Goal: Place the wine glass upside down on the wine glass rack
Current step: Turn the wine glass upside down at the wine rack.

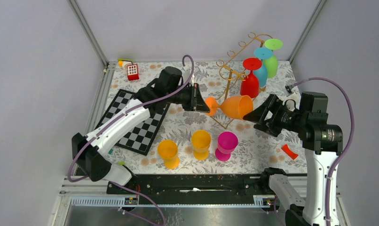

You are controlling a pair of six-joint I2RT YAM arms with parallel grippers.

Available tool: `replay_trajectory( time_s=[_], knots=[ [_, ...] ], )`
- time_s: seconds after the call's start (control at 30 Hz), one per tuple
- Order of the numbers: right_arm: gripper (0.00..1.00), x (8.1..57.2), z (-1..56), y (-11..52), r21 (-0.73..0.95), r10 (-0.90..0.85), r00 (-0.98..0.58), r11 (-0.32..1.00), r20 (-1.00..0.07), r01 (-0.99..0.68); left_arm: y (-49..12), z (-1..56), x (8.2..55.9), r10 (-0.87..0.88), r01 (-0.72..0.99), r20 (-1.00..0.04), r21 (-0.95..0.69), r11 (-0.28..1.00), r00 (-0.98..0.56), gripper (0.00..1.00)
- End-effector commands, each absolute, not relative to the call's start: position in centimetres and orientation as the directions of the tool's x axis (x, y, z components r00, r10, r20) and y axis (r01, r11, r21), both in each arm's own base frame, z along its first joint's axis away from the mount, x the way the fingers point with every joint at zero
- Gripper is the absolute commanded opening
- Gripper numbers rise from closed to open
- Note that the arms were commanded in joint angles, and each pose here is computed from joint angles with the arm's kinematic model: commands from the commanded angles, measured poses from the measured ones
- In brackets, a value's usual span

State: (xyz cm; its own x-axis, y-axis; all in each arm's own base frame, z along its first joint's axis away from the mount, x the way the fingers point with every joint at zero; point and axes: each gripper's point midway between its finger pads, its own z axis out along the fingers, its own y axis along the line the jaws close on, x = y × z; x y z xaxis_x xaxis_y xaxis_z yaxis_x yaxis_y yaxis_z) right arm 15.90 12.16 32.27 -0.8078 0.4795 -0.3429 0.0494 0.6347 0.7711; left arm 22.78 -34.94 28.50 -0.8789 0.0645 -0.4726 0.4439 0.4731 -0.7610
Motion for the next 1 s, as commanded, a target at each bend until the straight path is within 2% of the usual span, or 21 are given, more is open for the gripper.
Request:
replay_trajectory(
  time_s=[0.0, 0.03, 0.07, 0.33, 0.47, 0.7, 0.97],
  knots=[
    [0.91, 15.2, 33.1, 11.6, 0.737, 0.459, -0.776, 0.676, -0.433, -0.011, -32.7, 35.4, 25.0, -0.071, 0.585, -0.693, -0.654, 0.479, -0.717, 0.00],
    [0.98, 15.1, 33.2, 11.5, 0.730, 0.458, -0.768, 0.683, -0.448, -0.019, -32.2, 35.7, 25.3, -0.077, 0.596, -0.715, -0.633, 0.493, -0.695, 0.00],
    [0.99, 15.0, 33.3, 11.4, 0.722, 0.458, -0.758, 0.691, -0.464, -0.024, -31.7, 36.0, 25.6, -0.083, 0.604, -0.734, -0.613, 0.510, -0.674, 0.00],
    [1.00, 14.5, 33.6, 10.5, 0.685, 0.463, -0.712, 0.728, -0.528, -0.034, -26.9, 39.2, 26.8, 0.007, 0.712, -0.930, -0.276, 0.646, -0.368, 0.00],
    [1.00, 14.5, 33.7, 10.3, 0.677, 0.469, -0.697, 0.736, -0.542, -0.032, -24.9, 40.4, 27.2, 0.098, 0.731, -0.977, -0.074, 0.679, -0.189, 0.00],
    [1.00, 15.2, 33.9, 10.4, 0.706, 0.511, -0.693, 0.708, -0.509, 0.004, -23.0, 41.8, 27.0, 0.240, 0.729, -0.965, 0.239, 0.641, 0.106, 0.00],
    [1.00, 16.3, 34.1, 11.1, 0.764, 0.566, -0.690, 0.644, -0.452, 0.028, -22.3, 42.4, 26.1, 0.352, 0.658, -0.841, 0.541, 0.524, 0.411, 0.00]
  ],
)
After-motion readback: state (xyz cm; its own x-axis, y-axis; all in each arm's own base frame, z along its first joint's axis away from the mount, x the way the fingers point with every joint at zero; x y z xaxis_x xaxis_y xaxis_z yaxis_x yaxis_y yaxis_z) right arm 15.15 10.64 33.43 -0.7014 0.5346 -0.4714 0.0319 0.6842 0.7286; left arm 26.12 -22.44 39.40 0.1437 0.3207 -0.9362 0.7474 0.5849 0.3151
